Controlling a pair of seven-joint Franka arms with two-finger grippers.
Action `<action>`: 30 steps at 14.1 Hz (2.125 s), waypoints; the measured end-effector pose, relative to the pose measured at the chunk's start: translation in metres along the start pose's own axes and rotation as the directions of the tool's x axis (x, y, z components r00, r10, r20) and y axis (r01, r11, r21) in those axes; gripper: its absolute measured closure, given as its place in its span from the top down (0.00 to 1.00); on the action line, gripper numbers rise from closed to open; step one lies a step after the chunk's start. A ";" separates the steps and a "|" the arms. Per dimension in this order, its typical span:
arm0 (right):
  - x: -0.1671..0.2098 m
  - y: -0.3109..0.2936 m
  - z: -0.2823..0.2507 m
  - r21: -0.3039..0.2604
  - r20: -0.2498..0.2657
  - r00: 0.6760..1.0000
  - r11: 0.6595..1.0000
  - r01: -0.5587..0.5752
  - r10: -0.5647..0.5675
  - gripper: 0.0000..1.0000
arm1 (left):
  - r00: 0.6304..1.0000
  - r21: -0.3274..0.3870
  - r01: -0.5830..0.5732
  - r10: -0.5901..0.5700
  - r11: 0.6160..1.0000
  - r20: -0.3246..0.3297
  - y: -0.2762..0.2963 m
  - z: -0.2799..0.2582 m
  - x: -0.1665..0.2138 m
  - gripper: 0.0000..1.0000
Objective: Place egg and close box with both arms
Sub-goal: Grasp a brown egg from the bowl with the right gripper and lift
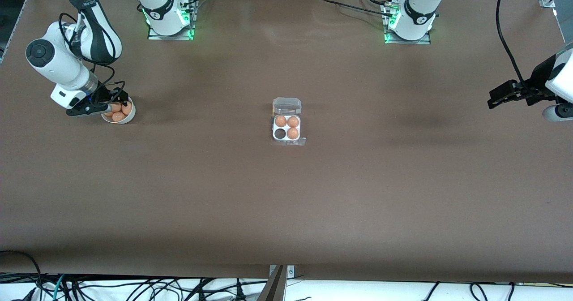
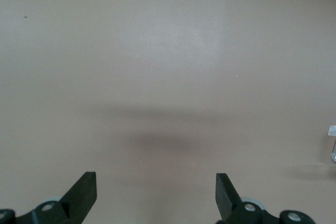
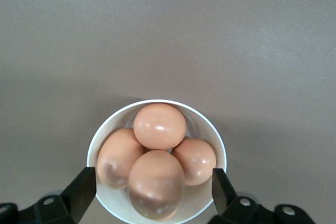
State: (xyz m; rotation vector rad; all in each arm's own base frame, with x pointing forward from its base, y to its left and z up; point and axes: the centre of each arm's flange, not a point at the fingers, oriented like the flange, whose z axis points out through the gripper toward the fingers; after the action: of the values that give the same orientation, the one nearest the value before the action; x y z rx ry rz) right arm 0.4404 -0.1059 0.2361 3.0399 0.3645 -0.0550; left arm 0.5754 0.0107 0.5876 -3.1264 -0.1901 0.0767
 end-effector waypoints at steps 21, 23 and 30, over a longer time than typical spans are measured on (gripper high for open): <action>0.045 0.000 -0.067 0.033 0.106 0.994 0.999 0.017 -0.021 0.47 | 1.000 0.000 0.000 0.000 1.000 0.000 0.000 0.000 0.000 1.00; 0.075 -0.021 -0.104 0.047 0.130 0.991 0.999 -0.001 -0.005 0.47 | 1.000 0.000 -0.001 0.001 1.000 0.000 0.000 0.000 0.000 1.00; 0.167 -0.187 -0.156 0.027 0.119 0.976 0.982 -0.184 0.180 0.47 | 1.000 0.000 -0.002 0.002 1.000 0.000 0.001 0.000 0.000 1.00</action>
State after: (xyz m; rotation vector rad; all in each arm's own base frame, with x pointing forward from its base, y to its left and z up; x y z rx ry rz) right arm 0.5626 0.1271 0.3699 3.0736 0.0761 -0.2283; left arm 0.5754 0.0097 0.5876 -3.1267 -0.1873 0.0767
